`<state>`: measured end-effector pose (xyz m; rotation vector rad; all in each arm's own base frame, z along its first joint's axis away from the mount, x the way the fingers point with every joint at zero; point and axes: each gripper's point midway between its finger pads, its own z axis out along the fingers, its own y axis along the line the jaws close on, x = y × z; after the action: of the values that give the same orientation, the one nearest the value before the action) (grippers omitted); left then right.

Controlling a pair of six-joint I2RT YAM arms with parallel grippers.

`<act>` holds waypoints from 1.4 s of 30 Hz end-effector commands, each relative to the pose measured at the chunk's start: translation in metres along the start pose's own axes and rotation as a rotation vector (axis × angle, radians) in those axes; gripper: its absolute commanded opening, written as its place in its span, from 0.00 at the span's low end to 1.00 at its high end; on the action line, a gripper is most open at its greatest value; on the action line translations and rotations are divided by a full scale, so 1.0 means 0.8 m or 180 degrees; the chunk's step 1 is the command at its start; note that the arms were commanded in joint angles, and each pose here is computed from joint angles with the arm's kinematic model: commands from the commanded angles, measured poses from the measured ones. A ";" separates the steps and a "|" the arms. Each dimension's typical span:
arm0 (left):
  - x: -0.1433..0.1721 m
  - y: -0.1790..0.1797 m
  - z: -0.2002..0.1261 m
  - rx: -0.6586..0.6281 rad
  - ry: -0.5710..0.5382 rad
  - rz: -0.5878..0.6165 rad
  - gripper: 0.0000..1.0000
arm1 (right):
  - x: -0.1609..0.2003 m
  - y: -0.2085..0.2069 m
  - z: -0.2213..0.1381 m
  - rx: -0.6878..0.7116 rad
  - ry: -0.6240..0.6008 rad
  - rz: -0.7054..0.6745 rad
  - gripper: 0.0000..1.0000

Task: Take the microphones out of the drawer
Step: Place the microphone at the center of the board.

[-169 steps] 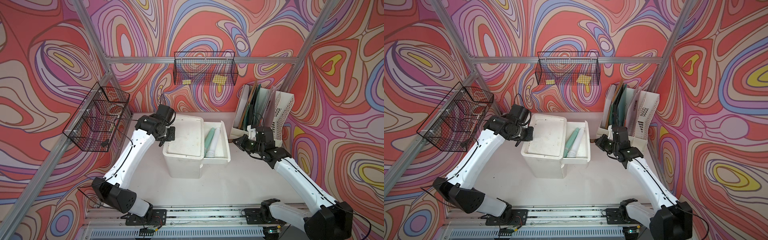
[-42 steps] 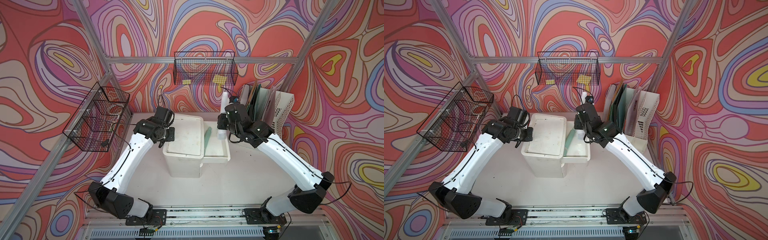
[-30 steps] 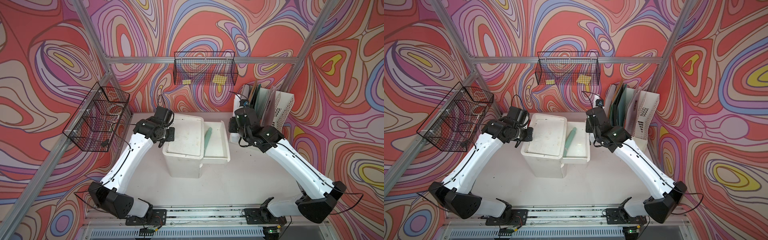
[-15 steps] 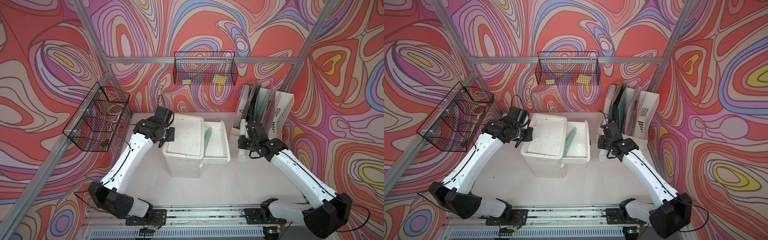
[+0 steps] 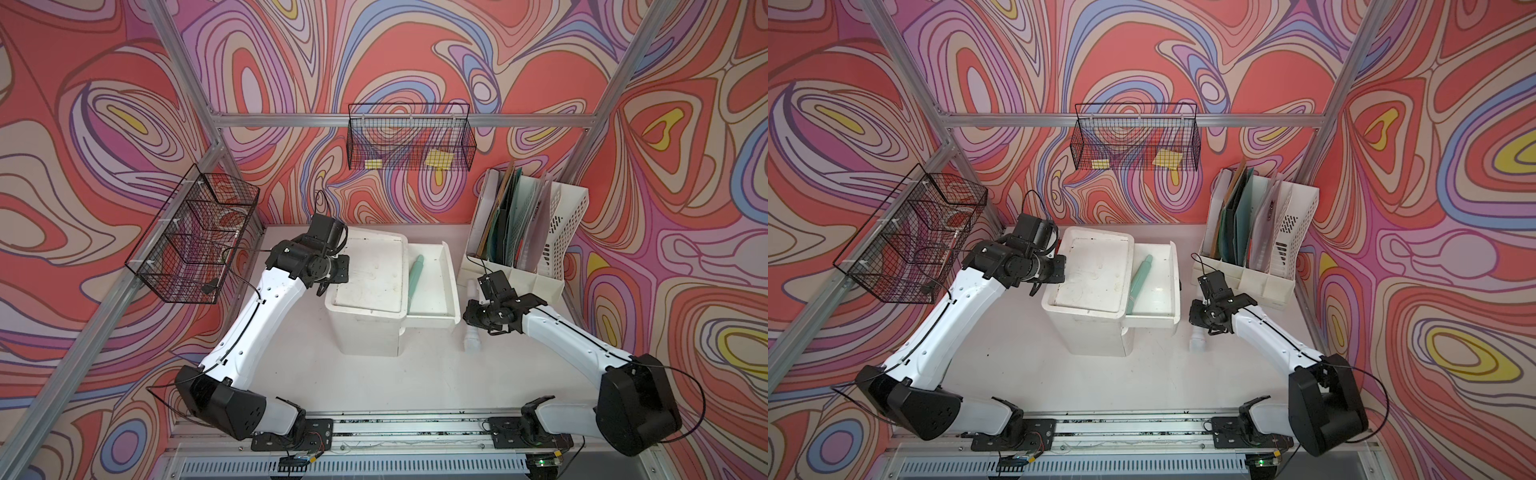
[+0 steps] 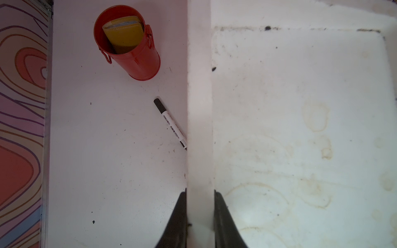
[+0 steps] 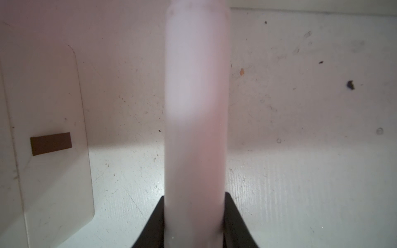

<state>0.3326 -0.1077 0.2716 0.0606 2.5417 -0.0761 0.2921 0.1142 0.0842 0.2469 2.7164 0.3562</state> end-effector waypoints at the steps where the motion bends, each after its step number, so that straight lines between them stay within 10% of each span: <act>1: 0.000 -0.008 -0.011 0.0142 -0.0068 0.0134 0.00 | -0.001 0.001 0.014 -0.0045 0.0028 0.0068 0.05; 42: 0.005 -0.007 -0.006 0.0131 -0.0038 0.0102 0.00 | 0.037 -0.046 0.065 0.0525 0.0443 0.0357 0.46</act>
<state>0.3327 -0.1077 0.2715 0.0590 2.5340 -0.0793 0.2832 0.1010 0.0213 0.4108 2.8736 0.2044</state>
